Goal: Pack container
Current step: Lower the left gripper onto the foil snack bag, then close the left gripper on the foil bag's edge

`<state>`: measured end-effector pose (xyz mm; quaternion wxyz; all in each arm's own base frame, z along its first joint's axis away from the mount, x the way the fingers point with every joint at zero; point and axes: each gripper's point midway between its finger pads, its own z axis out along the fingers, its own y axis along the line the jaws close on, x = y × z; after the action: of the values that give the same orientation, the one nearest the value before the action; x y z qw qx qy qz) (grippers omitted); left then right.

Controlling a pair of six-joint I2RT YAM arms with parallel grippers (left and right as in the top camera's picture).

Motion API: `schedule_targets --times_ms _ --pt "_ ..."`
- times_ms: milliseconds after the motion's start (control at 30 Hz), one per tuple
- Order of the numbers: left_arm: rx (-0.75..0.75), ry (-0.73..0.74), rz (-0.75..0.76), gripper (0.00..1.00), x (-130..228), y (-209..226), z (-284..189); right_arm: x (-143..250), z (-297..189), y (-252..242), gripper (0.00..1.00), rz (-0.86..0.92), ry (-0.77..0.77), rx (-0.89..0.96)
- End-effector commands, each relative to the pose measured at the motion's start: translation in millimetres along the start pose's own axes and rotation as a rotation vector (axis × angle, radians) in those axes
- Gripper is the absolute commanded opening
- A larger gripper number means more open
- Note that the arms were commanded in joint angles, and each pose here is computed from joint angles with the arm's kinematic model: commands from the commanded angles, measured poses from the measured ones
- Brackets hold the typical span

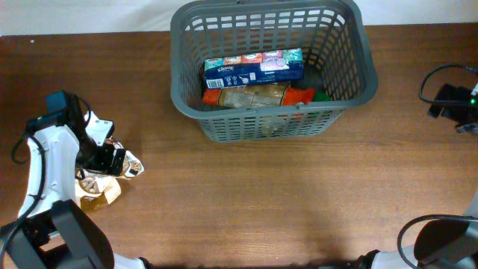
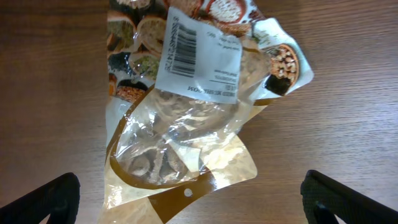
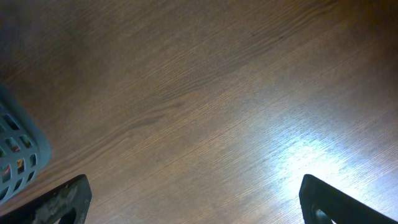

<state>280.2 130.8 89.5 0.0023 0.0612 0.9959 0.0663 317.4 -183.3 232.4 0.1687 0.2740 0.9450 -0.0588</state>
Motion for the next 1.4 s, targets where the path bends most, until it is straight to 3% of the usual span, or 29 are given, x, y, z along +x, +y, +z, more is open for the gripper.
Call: schedule_targets --times_ms 0,167,367,667,1367 --pt "-0.008 0.018 -0.030 1.00 8 10 7 0 2 -2 0.99 0.015 0.004 0.001" --pt "-0.006 0.000 -0.087 1.00 12 25 9 0 2 -2 0.99 0.015 0.004 0.000" --pt "0.101 -0.081 -0.133 1.00 4 19 9 0 2 -2 0.99 0.015 0.004 0.001" --pt "0.114 -0.103 -0.103 0.99 -1 18 10 0 2 -2 0.99 0.015 0.004 0.000" --pt "0.190 -0.027 -0.102 1.00 -5 10 52 0 2 -2 0.99 0.015 0.004 0.000"
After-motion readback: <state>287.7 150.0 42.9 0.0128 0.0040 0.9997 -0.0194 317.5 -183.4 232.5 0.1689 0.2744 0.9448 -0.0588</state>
